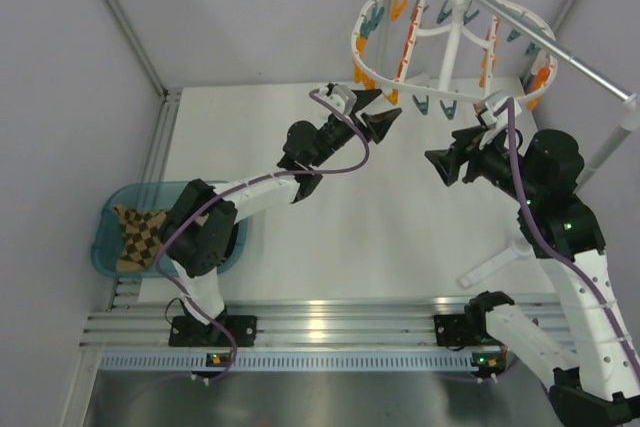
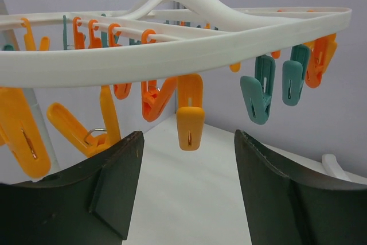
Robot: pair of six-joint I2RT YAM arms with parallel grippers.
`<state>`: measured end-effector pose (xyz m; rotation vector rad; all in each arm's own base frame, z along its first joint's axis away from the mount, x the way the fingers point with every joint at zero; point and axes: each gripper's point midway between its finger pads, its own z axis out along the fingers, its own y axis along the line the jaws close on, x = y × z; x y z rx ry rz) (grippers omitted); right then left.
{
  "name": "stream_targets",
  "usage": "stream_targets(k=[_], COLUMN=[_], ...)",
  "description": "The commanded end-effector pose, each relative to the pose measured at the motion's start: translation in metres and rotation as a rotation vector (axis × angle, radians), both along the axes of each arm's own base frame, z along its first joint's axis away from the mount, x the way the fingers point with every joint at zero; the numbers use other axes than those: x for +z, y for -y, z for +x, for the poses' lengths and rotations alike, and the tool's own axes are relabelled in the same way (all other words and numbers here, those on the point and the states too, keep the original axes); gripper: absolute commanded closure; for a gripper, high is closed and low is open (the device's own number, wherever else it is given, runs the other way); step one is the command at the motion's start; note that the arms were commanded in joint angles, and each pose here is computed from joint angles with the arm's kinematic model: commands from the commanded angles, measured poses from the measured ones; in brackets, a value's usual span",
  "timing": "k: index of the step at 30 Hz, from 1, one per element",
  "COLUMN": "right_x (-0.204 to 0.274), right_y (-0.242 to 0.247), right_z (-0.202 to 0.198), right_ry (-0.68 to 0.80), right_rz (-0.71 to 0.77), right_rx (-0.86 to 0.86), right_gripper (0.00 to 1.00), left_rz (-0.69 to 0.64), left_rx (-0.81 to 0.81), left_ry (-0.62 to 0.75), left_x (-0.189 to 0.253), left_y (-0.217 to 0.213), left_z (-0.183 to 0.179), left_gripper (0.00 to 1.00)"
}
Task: Clip the socks to the hanger
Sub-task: Open the clamp at the hanger.
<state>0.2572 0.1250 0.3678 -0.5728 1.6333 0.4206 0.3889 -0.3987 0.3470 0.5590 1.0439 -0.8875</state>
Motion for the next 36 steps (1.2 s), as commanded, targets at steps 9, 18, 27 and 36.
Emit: stream_targets(k=[9,18,27,36], right_x=[0.028,0.033,0.039,0.038], right_y=[-0.011,-0.016,-0.019,-0.021], right_z=[-0.012,-0.008,0.0,0.001], right_ry=[0.146,0.18,0.192,0.196], right_rz=[0.024,0.045,0.068,0.057], right_rx=[0.093,0.115,0.106,0.116], right_gripper=[0.37,0.41,0.42,0.43], left_rz=[-0.107,-0.105,-0.084,-0.09], left_rx=[0.007,-0.029,-0.059,-0.049], left_ry=[0.101,0.113,0.107,0.088], left_x=[0.034,0.033,0.023,0.018], left_y=[0.005,0.009,0.012,0.016], left_z=[0.007,0.002,-0.002,0.005], left_gripper=[0.37,0.48,0.55,0.52])
